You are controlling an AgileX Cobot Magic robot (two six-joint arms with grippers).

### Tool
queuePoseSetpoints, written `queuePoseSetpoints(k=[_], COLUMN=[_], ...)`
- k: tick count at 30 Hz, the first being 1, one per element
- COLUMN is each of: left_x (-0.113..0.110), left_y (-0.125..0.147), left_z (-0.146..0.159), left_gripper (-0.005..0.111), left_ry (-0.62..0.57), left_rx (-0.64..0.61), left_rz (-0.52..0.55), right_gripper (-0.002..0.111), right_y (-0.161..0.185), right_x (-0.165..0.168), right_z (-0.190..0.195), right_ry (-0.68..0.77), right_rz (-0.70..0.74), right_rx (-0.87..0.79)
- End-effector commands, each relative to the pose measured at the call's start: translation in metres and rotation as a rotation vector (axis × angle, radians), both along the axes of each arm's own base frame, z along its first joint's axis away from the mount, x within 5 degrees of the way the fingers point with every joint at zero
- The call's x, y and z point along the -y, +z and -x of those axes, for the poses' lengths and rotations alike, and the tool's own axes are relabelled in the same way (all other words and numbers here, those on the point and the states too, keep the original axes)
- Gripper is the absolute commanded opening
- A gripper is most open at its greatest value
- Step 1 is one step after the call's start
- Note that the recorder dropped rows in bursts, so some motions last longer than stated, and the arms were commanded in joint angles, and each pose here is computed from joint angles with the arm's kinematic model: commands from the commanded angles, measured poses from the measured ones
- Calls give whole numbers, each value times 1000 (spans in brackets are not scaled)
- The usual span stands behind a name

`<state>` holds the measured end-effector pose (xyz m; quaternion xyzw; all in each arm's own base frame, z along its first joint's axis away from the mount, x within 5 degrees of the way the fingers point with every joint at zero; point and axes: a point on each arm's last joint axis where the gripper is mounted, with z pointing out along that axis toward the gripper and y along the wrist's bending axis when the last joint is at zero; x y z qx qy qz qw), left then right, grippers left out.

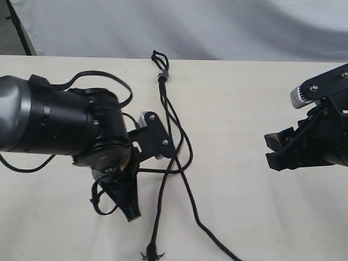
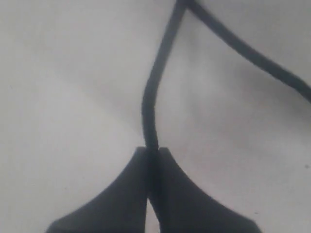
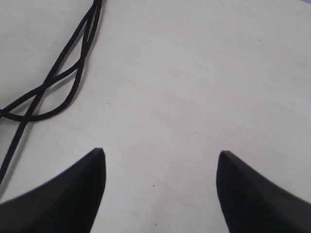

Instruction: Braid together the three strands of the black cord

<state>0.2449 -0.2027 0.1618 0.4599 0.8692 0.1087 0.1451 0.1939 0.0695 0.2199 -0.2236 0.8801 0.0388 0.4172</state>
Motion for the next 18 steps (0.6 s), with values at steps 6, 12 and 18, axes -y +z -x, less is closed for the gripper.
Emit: queuePoseSetpoints(k=[6,12,18], left_x=[-45,-47,-49], left_y=[-43,-52,-53], left_z=[19,30,32], left_gripper=[1,1,1], left_ry=[123,175,191], left_rx=[-99,-139,-154], left_rz=[53,103,102], right_gripper=[62,62,62], right_y=[0,0,0], right_x=[2,2,2], right_z=[0,0,0], right_ry=[-11,-11,-11], right_rz=[-6,-6,-6], right_rx=[4,4,4])
